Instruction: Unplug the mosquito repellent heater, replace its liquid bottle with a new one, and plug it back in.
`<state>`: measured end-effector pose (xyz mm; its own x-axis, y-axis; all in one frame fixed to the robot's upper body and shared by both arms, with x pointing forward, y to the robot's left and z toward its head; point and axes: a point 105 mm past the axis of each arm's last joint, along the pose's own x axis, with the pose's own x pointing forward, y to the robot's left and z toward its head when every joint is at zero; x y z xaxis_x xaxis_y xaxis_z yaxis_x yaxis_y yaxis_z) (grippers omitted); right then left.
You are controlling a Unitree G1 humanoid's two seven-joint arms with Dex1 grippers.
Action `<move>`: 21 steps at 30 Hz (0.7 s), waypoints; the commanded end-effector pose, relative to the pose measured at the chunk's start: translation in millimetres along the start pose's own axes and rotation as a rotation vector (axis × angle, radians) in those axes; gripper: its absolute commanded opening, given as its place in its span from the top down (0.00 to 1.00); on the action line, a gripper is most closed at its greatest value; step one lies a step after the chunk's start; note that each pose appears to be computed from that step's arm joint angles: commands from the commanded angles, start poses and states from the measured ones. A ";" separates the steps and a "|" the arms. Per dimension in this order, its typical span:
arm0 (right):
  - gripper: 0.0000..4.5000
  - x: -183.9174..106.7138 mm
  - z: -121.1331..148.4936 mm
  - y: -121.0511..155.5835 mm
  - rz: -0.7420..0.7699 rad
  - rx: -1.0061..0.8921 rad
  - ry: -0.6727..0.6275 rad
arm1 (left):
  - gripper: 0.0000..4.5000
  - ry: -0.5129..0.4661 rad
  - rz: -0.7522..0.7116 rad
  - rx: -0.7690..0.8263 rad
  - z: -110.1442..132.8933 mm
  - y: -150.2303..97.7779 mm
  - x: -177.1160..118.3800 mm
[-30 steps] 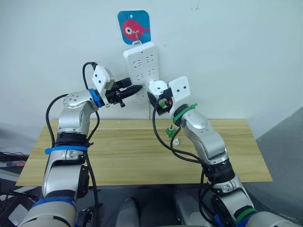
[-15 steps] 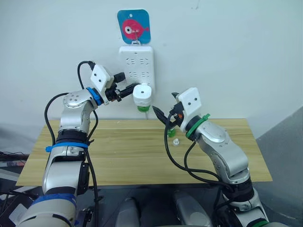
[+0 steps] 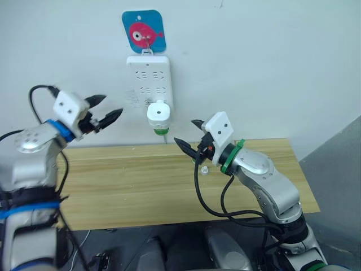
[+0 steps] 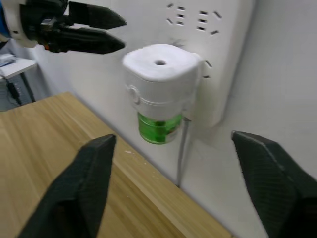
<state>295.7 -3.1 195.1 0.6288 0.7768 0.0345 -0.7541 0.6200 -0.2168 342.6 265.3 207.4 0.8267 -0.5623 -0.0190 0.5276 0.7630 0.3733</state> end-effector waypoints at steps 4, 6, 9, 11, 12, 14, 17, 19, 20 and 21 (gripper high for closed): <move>0.69 9.4 15.7 7.0 0.051 -0.053 -0.081 | 0.26 0.028 -0.296 -0.091 30.6 -85.5 -39.7; 0.86 13.2 16.3 2.5 0.028 -0.057 -0.091 | 0.26 0.021 -0.291 -0.112 37.4 -98.9 -41.1; 0.99 17.6 15.7 -2.1 0.005 -0.058 -0.096 | 0.26 0.006 -0.289 -0.142 44.8 -113.2 -40.5; 0.99 19.5 14.8 -4.0 -0.004 -0.059 -0.096 | 0.26 0.004 -0.296 -0.152 47.1 -121.1 -40.6; 0.99 20.3 13.9 -5.1 -0.009 -0.059 -0.093 | 0.26 0.002 -0.297 -0.164 48.0 -124.4 -40.1; 0.99 21.5 12.3 -6.7 -0.018 -0.056 -0.090 | 0.26 0.001 -0.293 -0.174 48.0 -127.1 -38.7; 0.99 22.4 10.2 -11.9 -0.050 -0.055 -0.082 | 0.26 0.000 -0.290 -0.180 48.3 -127.1 -37.1; 0.99 22.6 8.4 -15.1 -0.067 -0.056 -0.073 | 0.26 -0.001 -0.290 -0.180 48.7 -126.5 -36.2; 0.99 22.6 6.9 -15.8 -0.071 -0.054 -0.066 | 0.26 -0.001 -0.292 -0.180 48.7 -126.7 -35.8; 0.99 22.6 5.9 -16.3 -0.073 -0.054 -0.062 | 0.26 0.000 -0.295 -0.177 48.7 -127.1 -35.5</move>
<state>321.9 6.7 190.4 0.6670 0.7430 0.0553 -0.7112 0.6570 -0.2502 239.4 177.7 201.2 0.6488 -0.7527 -0.1119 0.7589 0.6293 0.1675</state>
